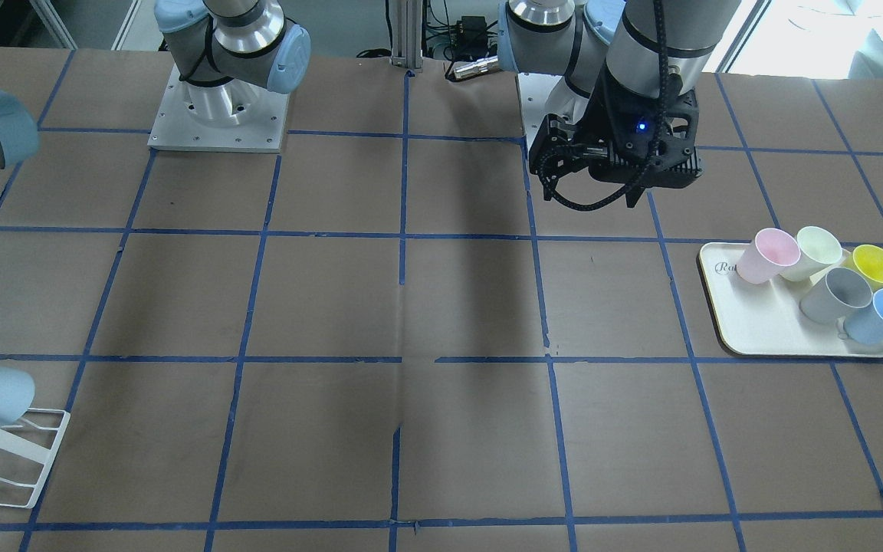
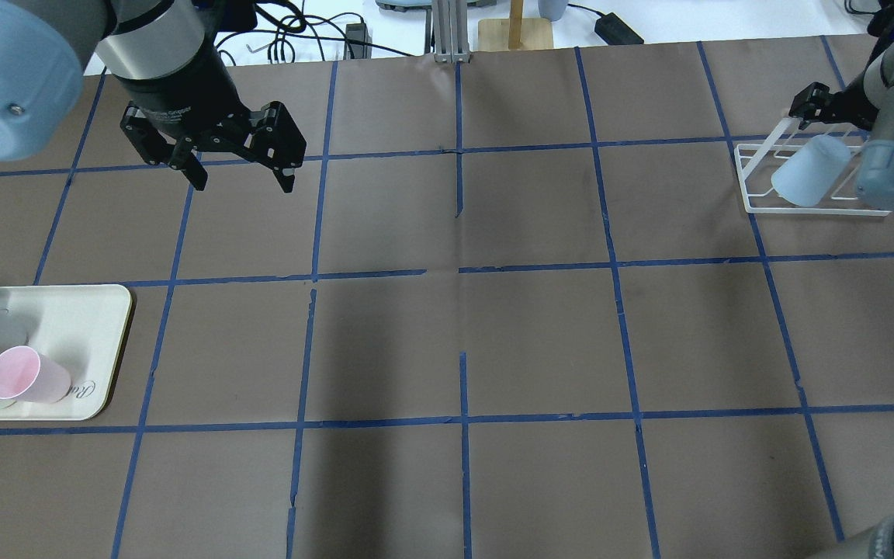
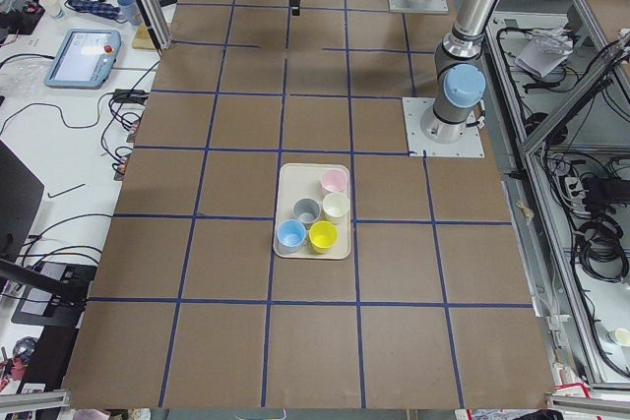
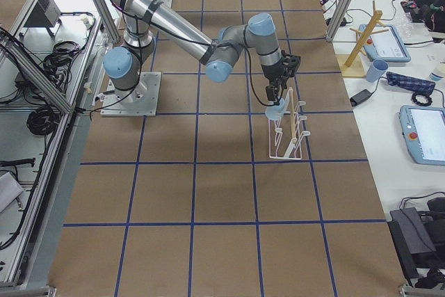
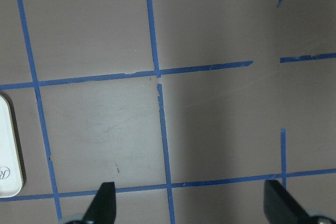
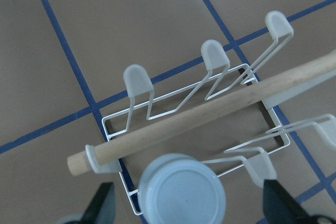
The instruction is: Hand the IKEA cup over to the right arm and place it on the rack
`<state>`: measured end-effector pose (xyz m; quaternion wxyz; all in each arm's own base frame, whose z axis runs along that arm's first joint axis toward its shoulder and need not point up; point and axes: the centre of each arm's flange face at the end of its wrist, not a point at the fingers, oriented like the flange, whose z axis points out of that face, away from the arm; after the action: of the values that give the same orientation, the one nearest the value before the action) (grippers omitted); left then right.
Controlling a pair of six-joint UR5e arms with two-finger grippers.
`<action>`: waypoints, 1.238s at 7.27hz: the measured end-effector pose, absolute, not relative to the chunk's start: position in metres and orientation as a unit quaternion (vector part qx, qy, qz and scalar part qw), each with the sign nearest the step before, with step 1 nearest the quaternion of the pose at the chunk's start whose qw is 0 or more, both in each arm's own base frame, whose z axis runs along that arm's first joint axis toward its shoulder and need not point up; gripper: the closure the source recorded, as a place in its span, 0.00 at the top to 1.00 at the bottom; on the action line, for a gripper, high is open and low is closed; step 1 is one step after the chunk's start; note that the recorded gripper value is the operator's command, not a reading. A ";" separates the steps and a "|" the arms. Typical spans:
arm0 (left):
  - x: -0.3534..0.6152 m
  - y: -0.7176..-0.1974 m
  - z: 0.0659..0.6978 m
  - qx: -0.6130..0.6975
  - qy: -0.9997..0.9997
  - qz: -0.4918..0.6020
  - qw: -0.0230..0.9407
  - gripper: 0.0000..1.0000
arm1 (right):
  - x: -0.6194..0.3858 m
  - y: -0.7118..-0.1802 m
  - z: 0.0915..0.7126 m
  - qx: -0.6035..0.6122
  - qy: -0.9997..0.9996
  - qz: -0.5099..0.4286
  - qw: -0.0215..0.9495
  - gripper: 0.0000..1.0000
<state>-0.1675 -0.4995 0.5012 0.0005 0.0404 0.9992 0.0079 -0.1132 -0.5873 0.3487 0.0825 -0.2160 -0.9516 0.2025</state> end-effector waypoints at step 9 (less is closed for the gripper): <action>-0.163 -0.502 0.503 0.036 0.999 0.006 0.001 1.00 | 0.028 -0.408 0.479 -0.138 -0.990 -0.009 -0.003 1.00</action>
<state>-0.1628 -0.5021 0.5030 0.0014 0.0360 0.9993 0.0057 0.0279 -0.4076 0.4789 -0.0026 -0.1380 -0.9904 -0.0090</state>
